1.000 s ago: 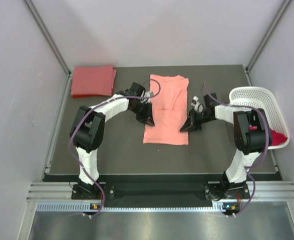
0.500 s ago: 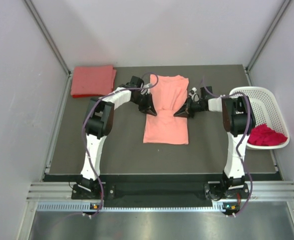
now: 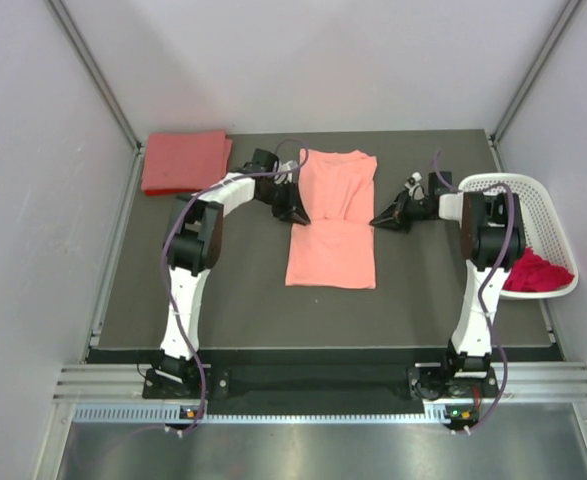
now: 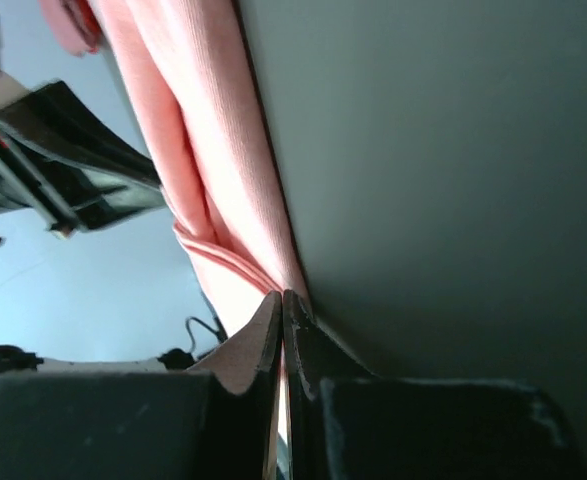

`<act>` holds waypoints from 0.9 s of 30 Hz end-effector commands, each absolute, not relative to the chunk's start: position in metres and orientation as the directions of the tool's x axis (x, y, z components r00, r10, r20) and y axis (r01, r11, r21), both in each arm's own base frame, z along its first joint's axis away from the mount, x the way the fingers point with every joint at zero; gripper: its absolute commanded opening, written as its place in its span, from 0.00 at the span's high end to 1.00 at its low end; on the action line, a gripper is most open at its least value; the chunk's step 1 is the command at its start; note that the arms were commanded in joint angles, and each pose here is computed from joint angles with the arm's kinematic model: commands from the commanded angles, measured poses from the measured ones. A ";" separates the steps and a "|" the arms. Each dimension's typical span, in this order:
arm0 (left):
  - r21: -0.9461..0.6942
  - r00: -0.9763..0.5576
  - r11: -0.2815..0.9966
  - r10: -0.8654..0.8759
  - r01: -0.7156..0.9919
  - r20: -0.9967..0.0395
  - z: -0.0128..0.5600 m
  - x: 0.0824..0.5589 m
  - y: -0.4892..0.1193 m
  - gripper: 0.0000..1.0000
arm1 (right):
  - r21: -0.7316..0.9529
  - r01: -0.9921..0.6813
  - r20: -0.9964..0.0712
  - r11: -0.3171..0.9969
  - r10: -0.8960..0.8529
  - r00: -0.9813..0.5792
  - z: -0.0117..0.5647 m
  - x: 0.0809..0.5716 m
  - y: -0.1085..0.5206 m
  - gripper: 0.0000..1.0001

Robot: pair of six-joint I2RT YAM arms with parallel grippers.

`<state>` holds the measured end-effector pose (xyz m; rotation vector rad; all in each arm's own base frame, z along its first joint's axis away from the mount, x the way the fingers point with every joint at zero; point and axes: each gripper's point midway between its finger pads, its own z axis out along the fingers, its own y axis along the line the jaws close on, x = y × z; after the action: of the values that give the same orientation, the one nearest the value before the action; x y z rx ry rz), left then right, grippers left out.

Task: Fold and stack the t-shirts
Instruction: Fold the tshirt

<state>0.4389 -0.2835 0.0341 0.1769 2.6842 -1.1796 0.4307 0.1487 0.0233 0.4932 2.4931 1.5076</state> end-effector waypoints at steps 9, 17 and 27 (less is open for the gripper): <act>-0.744 -0.946 0.627 -0.031 0.232 -0.322 0.113 0.420 -0.282 0.71 | 0.833 -0.041 -0.196 0.551 0.225 -0.955 0.107 0.397 0.183 1.00; -0.745 -0.979 0.651 -0.016 0.145 -0.205 0.037 0.378 -0.269 0.79 | 0.892 -0.003 -0.088 0.451 0.167 -0.982 0.063 0.378 0.230 1.00; -0.600 -0.975 0.782 0.045 0.169 -0.217 0.008 0.368 -0.239 0.80 | 0.840 0.189 0.007 0.509 0.339 -0.941 0.005 0.348 0.125 1.00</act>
<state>0.3640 -0.2637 0.0263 0.1037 2.7528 -1.2187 0.3602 0.1566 0.0195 0.4189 2.5642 1.5396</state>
